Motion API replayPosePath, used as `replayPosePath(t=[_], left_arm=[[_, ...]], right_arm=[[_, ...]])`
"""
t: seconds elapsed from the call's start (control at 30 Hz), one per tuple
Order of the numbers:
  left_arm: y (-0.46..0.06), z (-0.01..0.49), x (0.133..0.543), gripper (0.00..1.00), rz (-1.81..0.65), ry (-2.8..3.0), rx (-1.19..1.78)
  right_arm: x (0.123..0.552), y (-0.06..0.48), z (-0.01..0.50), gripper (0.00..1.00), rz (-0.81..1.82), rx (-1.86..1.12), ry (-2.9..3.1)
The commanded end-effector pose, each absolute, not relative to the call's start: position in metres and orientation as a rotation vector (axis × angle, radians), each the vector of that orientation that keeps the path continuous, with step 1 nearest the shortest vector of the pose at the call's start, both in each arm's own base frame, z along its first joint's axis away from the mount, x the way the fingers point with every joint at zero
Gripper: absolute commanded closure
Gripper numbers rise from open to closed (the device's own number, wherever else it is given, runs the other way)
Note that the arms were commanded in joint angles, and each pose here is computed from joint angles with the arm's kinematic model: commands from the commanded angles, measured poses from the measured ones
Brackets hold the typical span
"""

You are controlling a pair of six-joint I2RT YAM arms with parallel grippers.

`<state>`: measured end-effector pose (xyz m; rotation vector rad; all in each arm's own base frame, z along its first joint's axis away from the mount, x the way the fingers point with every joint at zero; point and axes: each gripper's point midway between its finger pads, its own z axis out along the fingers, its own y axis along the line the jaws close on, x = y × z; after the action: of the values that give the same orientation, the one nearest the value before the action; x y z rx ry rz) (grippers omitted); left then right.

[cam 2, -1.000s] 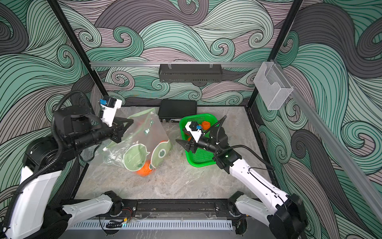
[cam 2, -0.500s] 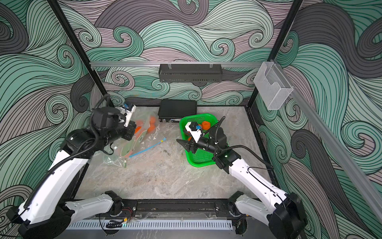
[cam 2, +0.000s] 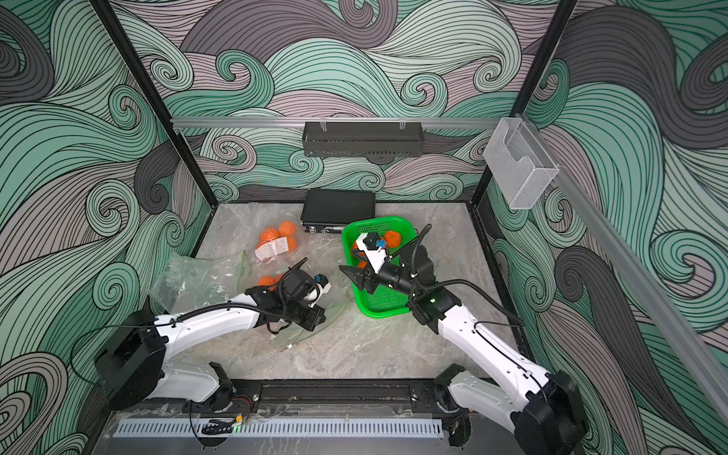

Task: Open the zip-top bag and take out the orange
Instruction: Place the zipper food storage bag at the center of the board.

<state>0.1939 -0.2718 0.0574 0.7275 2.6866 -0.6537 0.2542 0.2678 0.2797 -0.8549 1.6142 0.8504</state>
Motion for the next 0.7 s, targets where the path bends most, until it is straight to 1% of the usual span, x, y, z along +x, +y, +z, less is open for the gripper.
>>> replayPosePath(t=[0.0,0.17,0.2,0.23,0.33,0.47,0.53,0.57,0.6,0.67], left_arm=[[-0.291,0.056,0.198,1.0,-0.721,2.662,0.664],[-0.293,0.032,0.195,1.0,-0.704,2.712,0.639],[-0.293,0.028,0.194,0.97,-0.697,2.728,0.642],[-0.292,0.023,0.193,0.88,-0.685,2.749,0.639],[-0.292,0.024,0.19,0.64,-0.681,2.772,0.653],[-0.287,0.055,0.197,0.45,-0.673,2.689,0.648],[-0.286,0.073,0.199,0.37,-0.679,2.658,0.658],[-0.286,0.078,0.197,0.35,-0.687,2.656,0.67],[-0.286,0.081,0.196,0.34,-0.69,2.665,0.681],[-0.283,0.103,0.195,0.33,-0.707,2.631,0.695]], right_arm=[[0.248,0.26,0.26,0.41,0.904,-0.78,1.732],[0.239,0.243,0.24,0.43,0.878,-0.714,1.828],[0.237,0.24,0.237,0.44,0.871,-0.7,1.841],[0.235,0.237,0.235,0.44,0.872,-0.689,1.851],[0.225,0.232,0.226,0.46,0.891,-0.678,1.884],[0.216,0.23,0.219,0.48,0.931,-0.658,1.927],[0.211,0.231,0.217,0.49,0.957,-0.653,1.958],[0.209,0.231,0.216,0.49,0.967,-0.65,1.971],[0.207,0.232,0.214,0.5,0.978,-0.648,1.988],[0.201,0.236,0.211,0.53,1.009,-0.66,2.009]])
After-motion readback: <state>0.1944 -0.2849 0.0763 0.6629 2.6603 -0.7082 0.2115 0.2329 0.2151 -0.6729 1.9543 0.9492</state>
